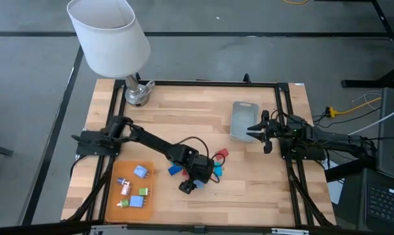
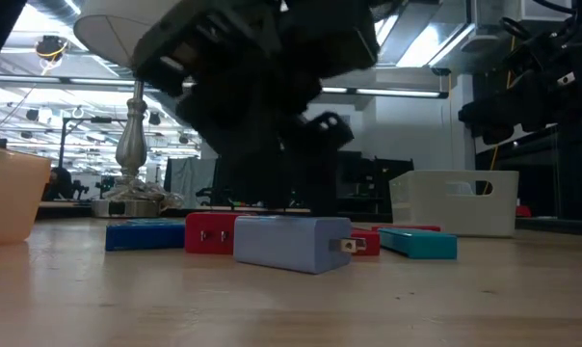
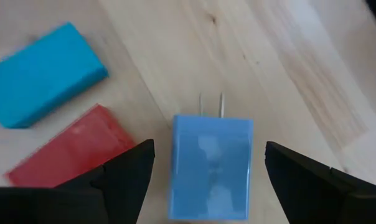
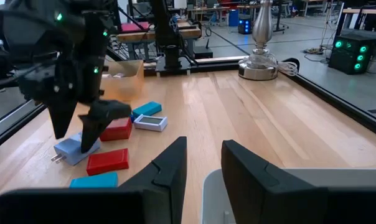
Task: Pick & Place Office items
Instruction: Put the light blue charger adapter into the orange bin
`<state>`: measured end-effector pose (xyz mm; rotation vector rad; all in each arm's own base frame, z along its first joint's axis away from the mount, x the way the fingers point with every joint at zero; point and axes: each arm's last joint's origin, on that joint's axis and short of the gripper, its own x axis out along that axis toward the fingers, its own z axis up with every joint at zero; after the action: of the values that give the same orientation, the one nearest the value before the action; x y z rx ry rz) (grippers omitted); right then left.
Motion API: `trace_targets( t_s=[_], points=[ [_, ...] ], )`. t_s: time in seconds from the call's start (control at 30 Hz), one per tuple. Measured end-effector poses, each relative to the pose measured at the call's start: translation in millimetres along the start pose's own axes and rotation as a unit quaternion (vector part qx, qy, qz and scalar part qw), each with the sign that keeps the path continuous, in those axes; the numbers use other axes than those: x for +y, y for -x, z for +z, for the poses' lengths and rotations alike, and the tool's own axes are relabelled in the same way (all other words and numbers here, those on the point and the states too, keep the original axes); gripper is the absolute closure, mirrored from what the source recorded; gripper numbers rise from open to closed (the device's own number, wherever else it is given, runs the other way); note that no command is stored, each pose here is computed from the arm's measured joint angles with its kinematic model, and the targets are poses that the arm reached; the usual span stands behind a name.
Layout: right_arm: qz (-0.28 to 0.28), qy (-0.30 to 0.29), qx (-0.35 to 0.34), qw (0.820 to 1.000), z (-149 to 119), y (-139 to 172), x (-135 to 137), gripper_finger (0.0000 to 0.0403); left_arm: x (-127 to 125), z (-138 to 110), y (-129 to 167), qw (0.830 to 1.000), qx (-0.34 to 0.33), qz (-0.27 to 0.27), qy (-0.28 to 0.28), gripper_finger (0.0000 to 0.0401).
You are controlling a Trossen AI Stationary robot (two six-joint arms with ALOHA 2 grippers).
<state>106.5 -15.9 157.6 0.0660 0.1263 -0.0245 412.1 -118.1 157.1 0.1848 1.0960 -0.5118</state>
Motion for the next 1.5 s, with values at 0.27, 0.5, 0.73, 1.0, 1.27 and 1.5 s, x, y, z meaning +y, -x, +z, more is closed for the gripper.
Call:
trace_targets(
  t_s=[0.27, 0.5, 0.73, 1.0, 1.27, 1.5],
  points=[
    [0.0, 0.0, 0.0, 1.0, 0, 0, 0, 0.0302, -9, 0, -26, 0.999, 0.043, 0.014, -0.007, 0.0104],
    [0.0, 0.0, 0.0, 1.0, 0, 0, 0, 0.0302, 0, -5, -34, 0.991, 0.048, 0.008, 0.128, 0.0136],
    [0.0, 0.0, 0.0, 1.0, 0, 0, 0, 0.0302, 20, 10, -17, 0.968, -0.036, 0.0, 0.248, 0.0187],
    [0.0, 0.0, 0.0, 1.0, 0, 0, 0, 0.0302, 34, 55, 72, 0.926, -0.254, -0.096, 0.261, 0.0187],
    [0.0, 0.0, 0.0, 1.0, 0, 0, 0, 0.0302, -1, 73, 229, 0.841, -0.476, -0.237, 0.1, 0.0187],
    [0.0, 0.0, 0.0, 1.0, 0, 0, 0, 0.0302, -67, 26, 340, 0.823, -0.553, -0.089, 0.1, 0.0187]
  ],
)
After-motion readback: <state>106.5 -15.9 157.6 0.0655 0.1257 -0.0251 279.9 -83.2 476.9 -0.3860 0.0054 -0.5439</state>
